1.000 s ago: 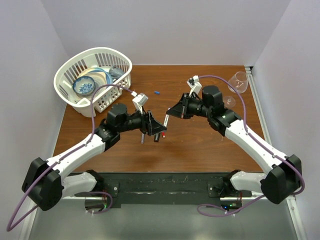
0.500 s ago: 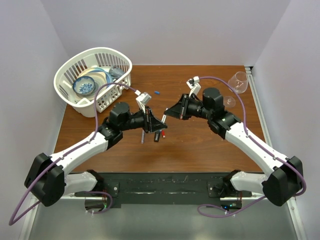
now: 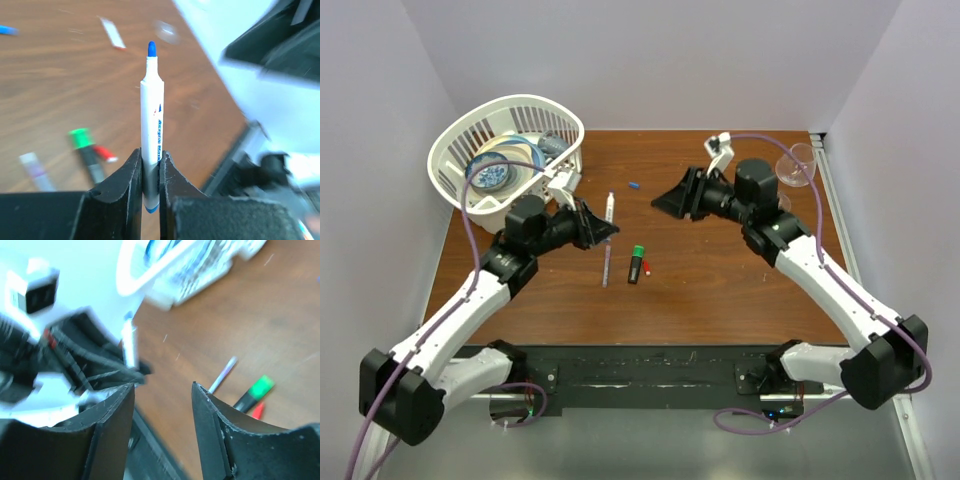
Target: Insert the pens into the pen caps
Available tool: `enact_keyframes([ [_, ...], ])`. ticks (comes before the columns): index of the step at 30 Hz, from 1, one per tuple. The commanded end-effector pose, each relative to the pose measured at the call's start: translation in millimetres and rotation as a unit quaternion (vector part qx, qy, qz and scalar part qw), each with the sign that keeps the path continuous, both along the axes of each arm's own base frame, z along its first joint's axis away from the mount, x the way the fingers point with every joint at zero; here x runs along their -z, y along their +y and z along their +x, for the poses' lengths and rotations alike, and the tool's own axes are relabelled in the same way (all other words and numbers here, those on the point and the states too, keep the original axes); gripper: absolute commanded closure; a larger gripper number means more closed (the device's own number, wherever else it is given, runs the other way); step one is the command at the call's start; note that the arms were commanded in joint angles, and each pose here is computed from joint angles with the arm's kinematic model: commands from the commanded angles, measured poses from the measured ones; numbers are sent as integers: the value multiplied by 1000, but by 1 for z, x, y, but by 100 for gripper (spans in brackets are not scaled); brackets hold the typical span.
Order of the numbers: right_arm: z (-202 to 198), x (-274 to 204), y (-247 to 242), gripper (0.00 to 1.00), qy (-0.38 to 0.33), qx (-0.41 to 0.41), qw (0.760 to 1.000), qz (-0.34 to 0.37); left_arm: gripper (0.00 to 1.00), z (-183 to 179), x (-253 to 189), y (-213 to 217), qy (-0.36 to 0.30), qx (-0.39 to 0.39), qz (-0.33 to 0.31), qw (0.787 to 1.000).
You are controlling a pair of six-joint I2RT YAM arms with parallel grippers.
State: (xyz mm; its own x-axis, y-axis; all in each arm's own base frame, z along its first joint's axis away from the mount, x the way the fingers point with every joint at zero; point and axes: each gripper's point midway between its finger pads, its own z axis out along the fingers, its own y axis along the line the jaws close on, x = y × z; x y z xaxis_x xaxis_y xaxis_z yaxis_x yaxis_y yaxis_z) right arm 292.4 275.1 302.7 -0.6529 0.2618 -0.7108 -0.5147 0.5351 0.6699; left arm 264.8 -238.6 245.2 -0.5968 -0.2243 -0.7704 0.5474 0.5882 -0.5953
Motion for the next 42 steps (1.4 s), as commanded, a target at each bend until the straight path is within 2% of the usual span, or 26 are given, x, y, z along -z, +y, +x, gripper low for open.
enact_keyframes([
  [1,62,-16,-13,46,-46,65,997,-15,100,7,2,44,-25,-76,89,993],
  [4,107,7,-8,45,-37,89,994,-46,100,1,-2,59,-44,-96,115,988],
  [5,120,0,-6,45,-46,95,993,-45,100,-1,-1,63,-45,-100,124,986],
  [6,136,23,-1,44,-29,99,993,-60,100,-3,-6,68,-62,-103,130,984],
  [8,157,21,5,43,-43,105,992,-60,100,-4,0,76,-71,-115,144,980],
  [9,171,49,10,43,-21,106,991,-73,100,-6,-2,79,-85,-118,147,978],
  [11,191,51,19,43,-26,105,992,-70,100,-8,8,83,-90,-122,155,976],
  [12,204,71,27,43,-19,100,992,-74,100,-10,6,85,-101,-124,155,975],
  [15,226,85,36,43,-15,100,992,-75,100,-14,7,87,-114,-125,150,974],
  [16,235,110,39,42,0,105,991,-86,100,-14,6,88,-117,-126,149,974],
  [18,250,118,41,42,3,118,989,-86,100,-16,1,90,-128,-129,147,972],
  [19,257,136,45,42,12,118,989,-90,100,-16,0,90,-131,-131,146,972],
  [23,283,149,56,42,2,122,989,-81,100,-17,-2,91,-135,-131,145,971],
  [27,301,177,61,42,17,128,988,-90,100,-18,-2,90,-135,-128,145,972],
  [28,306,171,65,42,9,126,988,-84,100,-17,-2,90,-135,-129,145,972],
  [29,308,190,67,42,20,125,988,-90,100,-18,-3,91,-137,-129,145,971],
  [31,313,190,73,42,23,119,989,-80,100,-17,-4,91,-138,-132,145,971],
  [32,311,212,74,42,44,113,989,-88,100,-17,-3,91,-138,-132,147,971],
  [42,285,238,92,44,87,36,993,-70,100,-15,-3,93,-138,-137,149,969],
])
